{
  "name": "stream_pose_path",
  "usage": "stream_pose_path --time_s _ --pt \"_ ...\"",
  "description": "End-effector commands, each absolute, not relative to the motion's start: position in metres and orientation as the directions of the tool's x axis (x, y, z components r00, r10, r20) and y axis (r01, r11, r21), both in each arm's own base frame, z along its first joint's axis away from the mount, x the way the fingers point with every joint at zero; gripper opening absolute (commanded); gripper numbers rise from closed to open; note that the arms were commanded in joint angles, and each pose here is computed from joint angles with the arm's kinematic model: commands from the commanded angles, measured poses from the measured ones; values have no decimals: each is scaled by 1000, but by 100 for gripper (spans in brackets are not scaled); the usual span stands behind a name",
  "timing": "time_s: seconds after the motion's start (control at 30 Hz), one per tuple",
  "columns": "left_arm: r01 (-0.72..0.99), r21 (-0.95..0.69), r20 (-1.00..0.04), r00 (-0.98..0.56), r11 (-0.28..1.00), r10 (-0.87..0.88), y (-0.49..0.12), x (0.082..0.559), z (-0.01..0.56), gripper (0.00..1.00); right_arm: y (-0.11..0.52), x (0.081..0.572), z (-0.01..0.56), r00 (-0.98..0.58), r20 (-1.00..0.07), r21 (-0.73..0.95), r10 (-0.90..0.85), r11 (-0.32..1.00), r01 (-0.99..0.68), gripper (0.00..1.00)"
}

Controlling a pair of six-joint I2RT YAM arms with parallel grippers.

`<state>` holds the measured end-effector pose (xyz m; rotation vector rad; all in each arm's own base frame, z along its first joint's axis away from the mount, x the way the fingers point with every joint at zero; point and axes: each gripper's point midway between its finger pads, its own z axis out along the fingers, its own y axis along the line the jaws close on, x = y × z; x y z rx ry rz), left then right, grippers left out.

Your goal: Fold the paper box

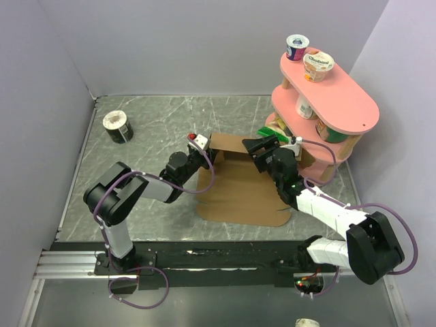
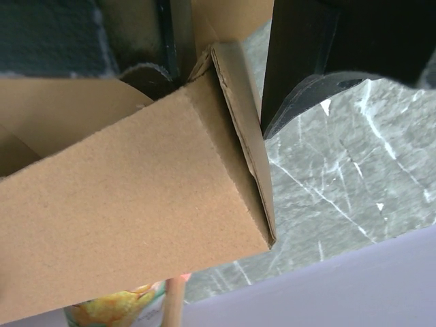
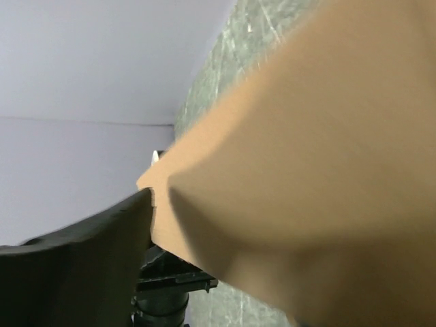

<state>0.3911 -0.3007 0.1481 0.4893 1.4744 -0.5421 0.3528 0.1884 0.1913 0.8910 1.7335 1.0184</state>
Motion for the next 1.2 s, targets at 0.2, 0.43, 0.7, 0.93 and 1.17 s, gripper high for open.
stream_pose_path --time_s 0.2,0.43,0.7,0.93,1.17 --pt "653 -35 -998 21 756 -65 -295 395 168 31 196 351 239 -327 -529 841 783 536 -79 100" --pt "705 10 -999 40 709 -26 -297 386 165 32 197 358 230 -327 -449 885 832 464 -35 98" --pt "657 -64 -994 -110 751 12 -280 414 148 33 209 344 247 -323 -548 836 771 507 -210 100" --pt "624 -128 -980 -198 771 -3 -270 425 146 32 214 319 277 -239 -744 657 623 619 -430 100" --pt "601 -232 -953 -298 765 -54 -265 435 154 33 243 284 270 -162 -916 386 367 697 -604 93"
